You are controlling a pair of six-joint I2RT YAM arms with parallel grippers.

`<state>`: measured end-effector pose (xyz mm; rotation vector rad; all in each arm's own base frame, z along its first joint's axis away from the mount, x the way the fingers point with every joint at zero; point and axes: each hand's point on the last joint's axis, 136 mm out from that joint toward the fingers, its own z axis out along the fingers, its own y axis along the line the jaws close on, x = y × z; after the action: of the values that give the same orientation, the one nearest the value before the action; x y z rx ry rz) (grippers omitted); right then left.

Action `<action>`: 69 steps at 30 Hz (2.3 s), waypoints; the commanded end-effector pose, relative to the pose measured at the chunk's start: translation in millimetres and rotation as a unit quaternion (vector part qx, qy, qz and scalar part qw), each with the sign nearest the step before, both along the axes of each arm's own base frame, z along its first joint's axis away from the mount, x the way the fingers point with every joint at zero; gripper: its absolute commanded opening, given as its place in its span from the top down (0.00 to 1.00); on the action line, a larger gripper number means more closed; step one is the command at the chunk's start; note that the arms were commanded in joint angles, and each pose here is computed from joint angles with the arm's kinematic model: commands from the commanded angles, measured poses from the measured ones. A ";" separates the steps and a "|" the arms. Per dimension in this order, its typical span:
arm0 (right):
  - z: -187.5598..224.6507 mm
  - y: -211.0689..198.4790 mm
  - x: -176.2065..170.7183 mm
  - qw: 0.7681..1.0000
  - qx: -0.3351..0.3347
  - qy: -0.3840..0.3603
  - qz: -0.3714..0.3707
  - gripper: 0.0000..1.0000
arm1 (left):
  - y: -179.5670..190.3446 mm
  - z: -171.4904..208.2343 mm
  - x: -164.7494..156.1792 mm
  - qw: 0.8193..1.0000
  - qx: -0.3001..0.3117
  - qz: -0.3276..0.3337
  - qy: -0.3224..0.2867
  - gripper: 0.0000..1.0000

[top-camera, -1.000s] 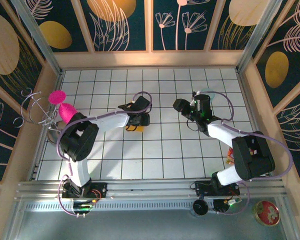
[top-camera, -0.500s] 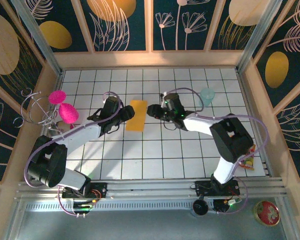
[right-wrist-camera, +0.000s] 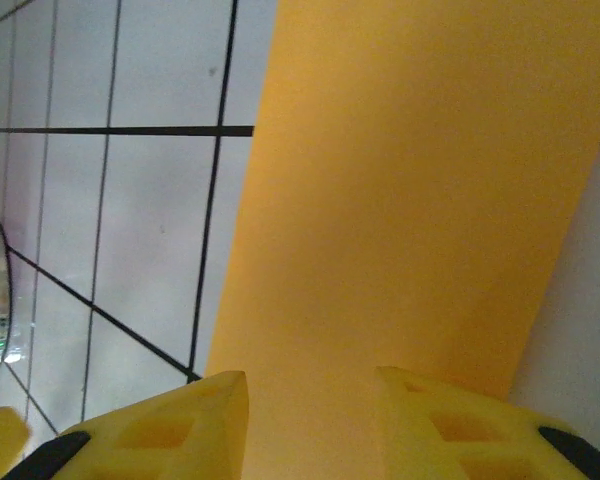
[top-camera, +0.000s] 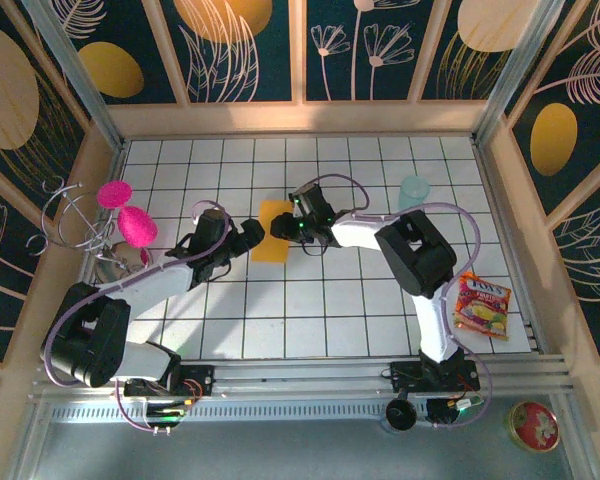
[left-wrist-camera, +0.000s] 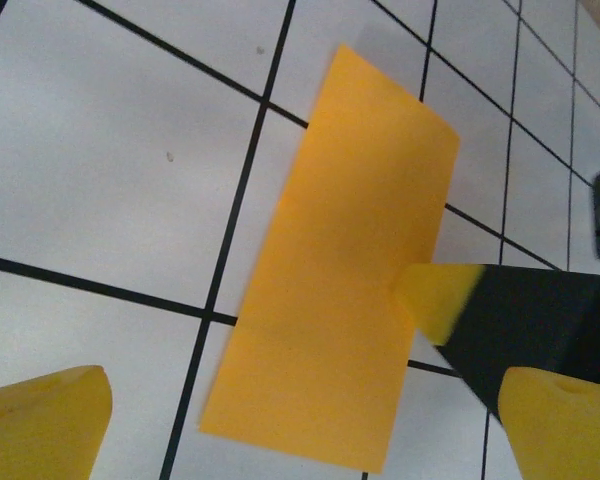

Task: Fold a paper plane with a square sheet of paper (pick it up from the middle)
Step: Move the paper to the center of the table, then third fold the triangle at the center of the table.

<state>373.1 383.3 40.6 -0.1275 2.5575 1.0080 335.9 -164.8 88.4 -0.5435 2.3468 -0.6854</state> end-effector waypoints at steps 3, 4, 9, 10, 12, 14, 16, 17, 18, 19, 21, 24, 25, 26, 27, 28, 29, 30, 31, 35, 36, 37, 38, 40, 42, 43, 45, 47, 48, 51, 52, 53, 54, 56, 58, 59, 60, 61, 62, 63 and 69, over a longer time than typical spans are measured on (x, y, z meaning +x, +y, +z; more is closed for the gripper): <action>-33.0 -12.8 -5.8 0.998 -0.060 0.036 0.008 0.63 | 2.3 6.8 6.0 1.000 -0.003 0.008 -0.020 0.01; -37.2 -17.0 -8.1 0.997 -0.066 0.040 0.009 0.63 | 1.8 6.1 5.9 1.000 -0.003 0.007 -0.018 0.01; -48.5 -54.6 -25.1 0.994 -0.092 0.057 0.011 0.64 | -3.9 3.1 6.7 1.000 -0.007 -0.007 -0.011 0.01; -48.9 -63.0 -29.2 0.993 -0.098 0.058 0.011 0.64 | -5.9 2.7 6.8 1.000 -0.008 -0.012 -0.010 0.01; -45.9 -80.9 -37.1 0.993 -0.108 0.051 0.017 0.64 | -13.7 2.4 7.3 0.999 -0.016 -0.031 -0.008 0.01; -36.7 -92.7 -40.9 0.993 -0.112 0.038 0.022 0.64 | -23.2 2.1 8.0 0.998 -0.030 -0.052 -0.006 0.01; -24.1 -98.0 -40.4 0.993 -0.111 0.019 0.026 0.64 | -35.3 1.7 8.0 0.996 -0.050 -0.076 -0.001 0.02; -15.5 -97.5 -39.2 0.994 -0.104 0.011 0.024 0.64 | -41.5 2.5 8.2 0.994 -0.062 -0.089 -0.001 0.04; -3.7 -94.8 -36.4 0.996 -0.090 0.002 0.021 0.64 | -46.9 3.3 8.0 0.992 -0.074 -0.098 0.000 0.05; 7.7 -92.0 -33.2 0.997 -0.074 -0.005 0.016 0.64 | -50.6 3.2 7.3 0.991 -0.084 -0.103 0.004 0.06; 28.9 -85.6 -27.6 0.999 -0.040 -0.019 0.001 0.64 | -58.1 6.3 5.6 0.988 -0.108 -0.112 0.006 0.07; 39.3 -89.7 -15.8 0.998 -0.023 -0.014 -0.060 0.64 | -65.2 6.2 -2.3 0.982 -0.149 -0.115 0.017 0.12; 36.0 -92.7 -13.8 0.997 -0.023 -0.005 -0.077 0.64 | -67.6 5.7 -5.5 0.980 -0.158 -0.116 0.021 0.14; 31.4 -93.7 -13.9 0.996 -0.021 0.007 -0.086 0.64 | -68.8 3.0 -8.6 0.980 -0.163 -0.114 0.028 0.17; 25.4 -94.7 -13.7 0.995 -0.021 0.018 -0.092 0.64 | -70.9 1.1 -11.4 0.979 -0.164 -0.115 0.034 0.19; 20.4 -94.5 -14.6 0.995 -0.023 0.026 -0.093 0.65 | -73.2 -1.5 -14.2 0.979 -0.164 -0.117 0.040 0.21; 14.7 -94.5 -15.4 0.995 -0.026 0.033 -0.094 0.66 | -75.8 -4.8 -17.3 0.979 -0.161 -0.119 0.050 0.23; 10.8 -93.5 -16.3 0.995 -0.026 0.040 -0.092 0.67 | -79.4 -8.7 -21.1 0.978 -0.158 -0.122 0.060 0.25; 7.2 -93.6 -16.9 0.994 -0.028 0.045 -0.091 0.67 | -82.4 -11.1 -23.6 0.978 -0.155 -0.125 0.066 0.27; -3.1 -95.8 -18.4 0.993 -0.040 0.057 -0.093 0.68 | -93.6 -24.5 -33.8 0.977 -0.144 -0.130 0.092 0.37; -6.1 -96.9 -18.5 0.993 -0.042 0.060 -0.095 0.68 | -95.4 -28.1 -35.5 0.976 -0.145 -0.130 0.098 0.41; -9.1 -98.0 -19.0 0.992 -0.045 0.063 -0.096 0.68 | -97.1 -31.8 -37.7 0.975 -0.146 -0.131 0.105 0.44; -12.4 -99.1 -20.1 0.992 -0.048 0.065 -0.097 0.68 | -99.1 -33.8 -38.5 0.974 -0.149 -0.131 0.109 0.48; -20.2 -102.1 -22.5 0.991 -0.055 0.072 -0.099 0.68 | -104.4 -36.2 -40.6 0.972 -0.157 -0.136 0.114 0.54; -29.0 -105.1 -25.4 0.990 -0.063 0.080 -0.101 0.69 | -108.6 -39.6 -43.4 0.970 -0.159 -0.140 0.120 0.58; -31.4 -106.0 -26.3 0.989 -0.065 0.082 -0.101 0.69 | -109.8 -41.0 -43.8 0.969 -0.160 -0.142 0.122 0.60; -38.4 -108.9 -28.7 0.988 -0.070 0.091 -0.103 0.69 | -111.9 -45.0 -45.6 0.967 -0.162 -0.147 0.127 0.64; -41.2 -110.0 -30.6 0.988 -0.069 0.097 -0.102 0.70 | -114.2 -49.1 -47.6 0.965 -0.164 -0.154 0.135 0.65; -41.4 -110.1 -30.9 0.987 -0.068 0.099 -0.103 0.70 | -115.1 -51.3 -48.3 0.964 -0.163 -0.156 0.138 0.65; -41.2 -111.2 -30.4 0.987 -0.068 0.099 -0.103 0.70 | -114.1 -57.0 -49.8 0.964 -0.155 -0.158 0.146 0.66; -40.6 -111.8 -29.7 0.987 -0.068 0.099 -0.103 0.70 | -113.3 -58.5 -50.0 0.965 -0.151 -0.156 0.148 0.66; -40.6 -112.5 -29.2 0.987 -0.068 0.099 -0.104 0.70 | -111.8 -60.5 -50.0 0.966 -0.145 -0.154 0.151 0.66; -41.1 -113.0 -28.6 0.987 -0.068 0.099 -0.105 0.70 | -109.7 -62.0 -50.5 0.967 -0.138 -0.152 0.153 0.65; -42.0 -114.0 -29.0 0.987 -0.069 0.100 -0.105 0.70 | -107.2 -65.3 -52.3 0.967 -0.131 -0.149 0.158 0.64; -42.8 -113.9 -28.8 0.987 -0.068 0.101 -0.105 0.70 | -105.3 -68.1 -54.1 0.967 -0.128 -0.148 0.162 0.63; -43.4 -114.0 -28.6 0.987 -0.068 0.101 -0.106 0.70 | -105.1 -69.2 -55.0 0.967 -0.127 -0.148 0.164 0.63; -43.2 -113.6 -28.4 0.987 -0.067 0.102 -0.105 0.70 | -104.6 -70.1 -55.1 0.967 -0.127 -0.147 0.166 0.63; -43.8 -112.9 -28.8 0.987 -0.067 0.102 -0.104 0.70 | -104.5 -71.5 -56.6 0.966 -0.125 -0.148 0.169 0.63; -44.5 -113.1 -28.8 0.987 -0.066 0.103 -0.105 0.70 | -103.7 -71.8 -56.2 0.967 -0.122 -0.145 0.169 0.62; -43.8 -112.8 -28.3 0.987 -0.064 0.103 -0.106 0.70 | -102.5 -73.1 -56.4 0.968 -0.117 -0.143 0.171 0.62; -44.5 -112.1 -28.3 0.987 -0.063 0.103 -0.105 0.70 | -118.3 -65.1 -53.9 0.960 -0.155 -0.169 0.161 0.66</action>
<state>355.3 286.2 24.4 0.1552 2.6697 0.8889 283.4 -272.7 24.4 -0.4417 2.6773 -1.1569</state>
